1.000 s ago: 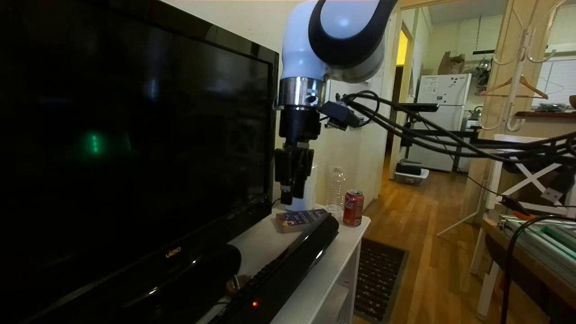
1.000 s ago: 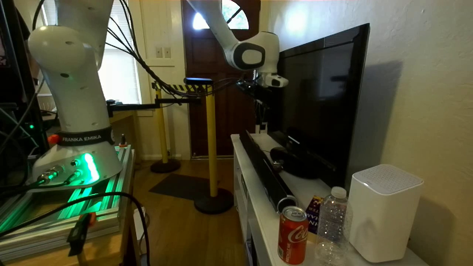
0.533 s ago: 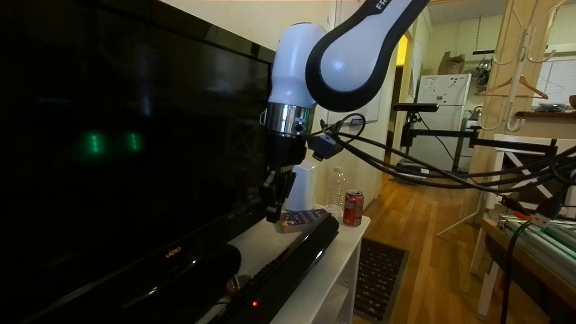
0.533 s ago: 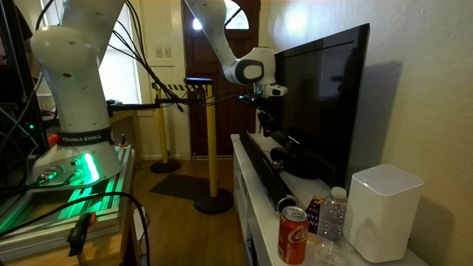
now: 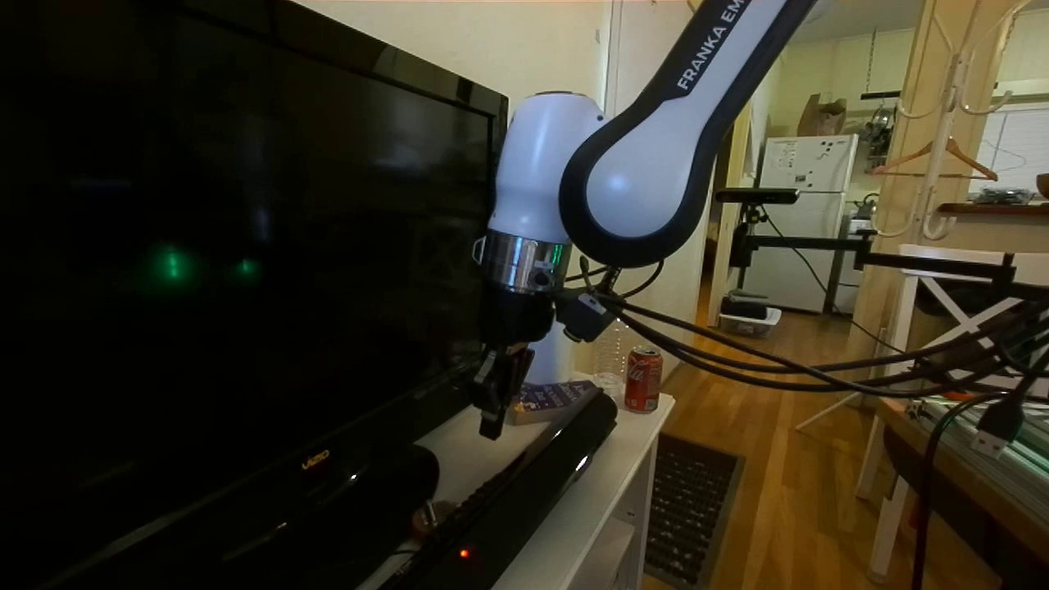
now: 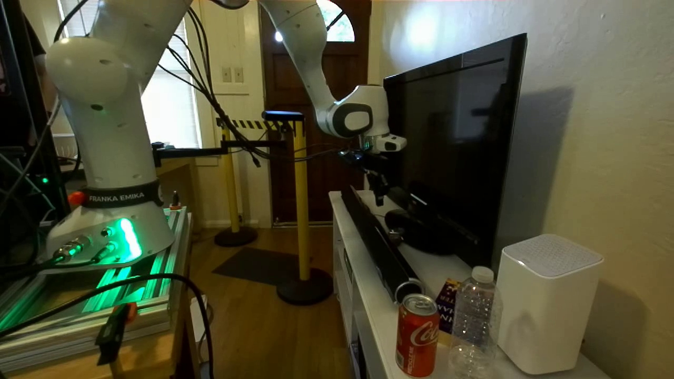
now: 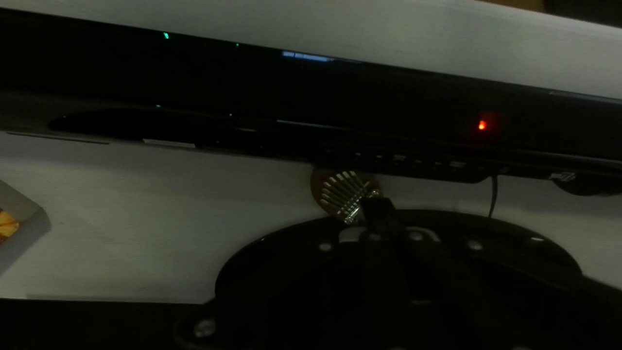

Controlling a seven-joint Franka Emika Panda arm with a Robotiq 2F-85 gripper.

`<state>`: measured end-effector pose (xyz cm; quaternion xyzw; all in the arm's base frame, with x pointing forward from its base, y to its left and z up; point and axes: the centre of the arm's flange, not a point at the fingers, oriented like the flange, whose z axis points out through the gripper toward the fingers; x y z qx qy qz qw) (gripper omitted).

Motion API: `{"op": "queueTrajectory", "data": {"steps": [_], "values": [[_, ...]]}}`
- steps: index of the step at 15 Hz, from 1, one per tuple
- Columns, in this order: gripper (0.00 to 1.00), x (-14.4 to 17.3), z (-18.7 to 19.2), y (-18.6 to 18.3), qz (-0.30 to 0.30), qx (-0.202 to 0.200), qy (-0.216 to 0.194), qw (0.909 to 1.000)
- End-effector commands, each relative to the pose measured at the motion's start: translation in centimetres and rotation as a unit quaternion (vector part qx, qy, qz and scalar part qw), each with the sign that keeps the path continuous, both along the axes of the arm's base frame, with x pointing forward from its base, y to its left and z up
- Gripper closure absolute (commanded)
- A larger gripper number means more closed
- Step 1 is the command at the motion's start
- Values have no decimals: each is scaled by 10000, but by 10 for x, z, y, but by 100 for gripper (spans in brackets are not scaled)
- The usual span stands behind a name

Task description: Press a button on the home theatre

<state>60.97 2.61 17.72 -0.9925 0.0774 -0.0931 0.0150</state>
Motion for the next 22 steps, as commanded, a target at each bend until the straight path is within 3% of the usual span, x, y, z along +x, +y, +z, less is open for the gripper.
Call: {"op": "queueTrajectory", "data": {"steps": [1, 10, 22], "values": [[100, 3, -2, -2, -8, -18, 24, 10000], [100, 23, -31, -22, 156, 178, 38, 9997], [100, 33, -50, -15, 351, 391, 169, 9985]]}}
